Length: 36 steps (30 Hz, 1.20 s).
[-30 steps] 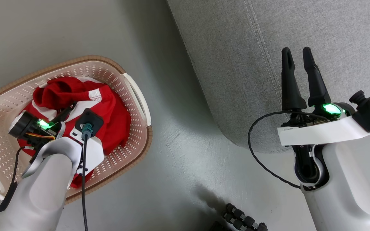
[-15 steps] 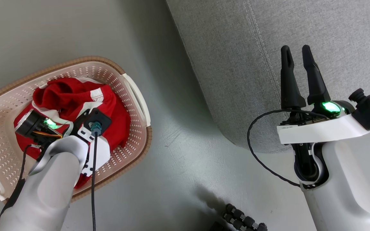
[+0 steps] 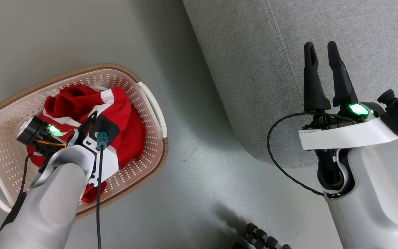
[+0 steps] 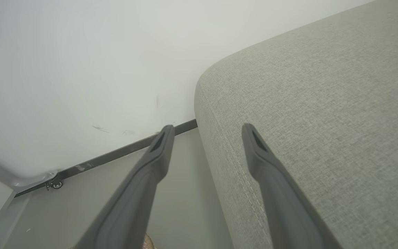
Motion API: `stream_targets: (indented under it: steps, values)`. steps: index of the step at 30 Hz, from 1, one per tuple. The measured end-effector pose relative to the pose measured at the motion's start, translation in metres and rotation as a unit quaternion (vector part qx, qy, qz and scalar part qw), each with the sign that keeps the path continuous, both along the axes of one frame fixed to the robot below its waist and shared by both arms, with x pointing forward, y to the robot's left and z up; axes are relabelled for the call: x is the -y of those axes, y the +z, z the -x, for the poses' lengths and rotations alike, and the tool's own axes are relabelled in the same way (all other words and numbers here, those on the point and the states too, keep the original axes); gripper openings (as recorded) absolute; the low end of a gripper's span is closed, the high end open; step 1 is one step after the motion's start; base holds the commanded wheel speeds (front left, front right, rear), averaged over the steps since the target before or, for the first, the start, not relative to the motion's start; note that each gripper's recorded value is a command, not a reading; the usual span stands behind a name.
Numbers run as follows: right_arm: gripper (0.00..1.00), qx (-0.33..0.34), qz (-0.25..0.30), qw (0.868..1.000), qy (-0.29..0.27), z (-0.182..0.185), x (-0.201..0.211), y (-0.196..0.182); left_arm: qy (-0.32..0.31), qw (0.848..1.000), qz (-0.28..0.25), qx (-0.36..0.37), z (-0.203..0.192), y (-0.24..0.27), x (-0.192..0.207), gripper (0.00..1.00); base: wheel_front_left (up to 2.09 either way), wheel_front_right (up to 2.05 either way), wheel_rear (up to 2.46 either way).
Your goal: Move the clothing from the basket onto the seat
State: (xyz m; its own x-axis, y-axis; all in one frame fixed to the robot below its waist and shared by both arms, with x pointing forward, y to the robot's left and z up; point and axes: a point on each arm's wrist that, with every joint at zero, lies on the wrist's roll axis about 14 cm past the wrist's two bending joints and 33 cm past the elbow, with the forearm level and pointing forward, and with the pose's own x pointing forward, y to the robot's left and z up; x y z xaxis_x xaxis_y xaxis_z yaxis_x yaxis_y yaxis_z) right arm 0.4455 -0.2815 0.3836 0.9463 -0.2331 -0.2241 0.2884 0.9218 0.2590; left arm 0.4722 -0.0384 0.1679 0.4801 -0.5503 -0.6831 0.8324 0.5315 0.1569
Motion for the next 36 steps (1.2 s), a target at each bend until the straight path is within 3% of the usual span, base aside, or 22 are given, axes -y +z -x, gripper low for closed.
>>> stream_targets:
  steps: [17, 36]
  values:
    - [1.00, 0.018, 0.015, 0.999, 0.039, -0.016, -0.019, 0.013, 0.070, 0.991, 0.058, 0.098, -0.034, 0.061, -0.014, 0.00, 0.00, 0.00, 0.00]
    - [1.00, 0.061, 0.043, 0.993, 0.091, -0.034, -0.050, 0.048, 0.172, 0.958, 0.121, 0.197, -0.050, 0.157, -0.048, 0.00, 0.00, 0.00, 0.00]
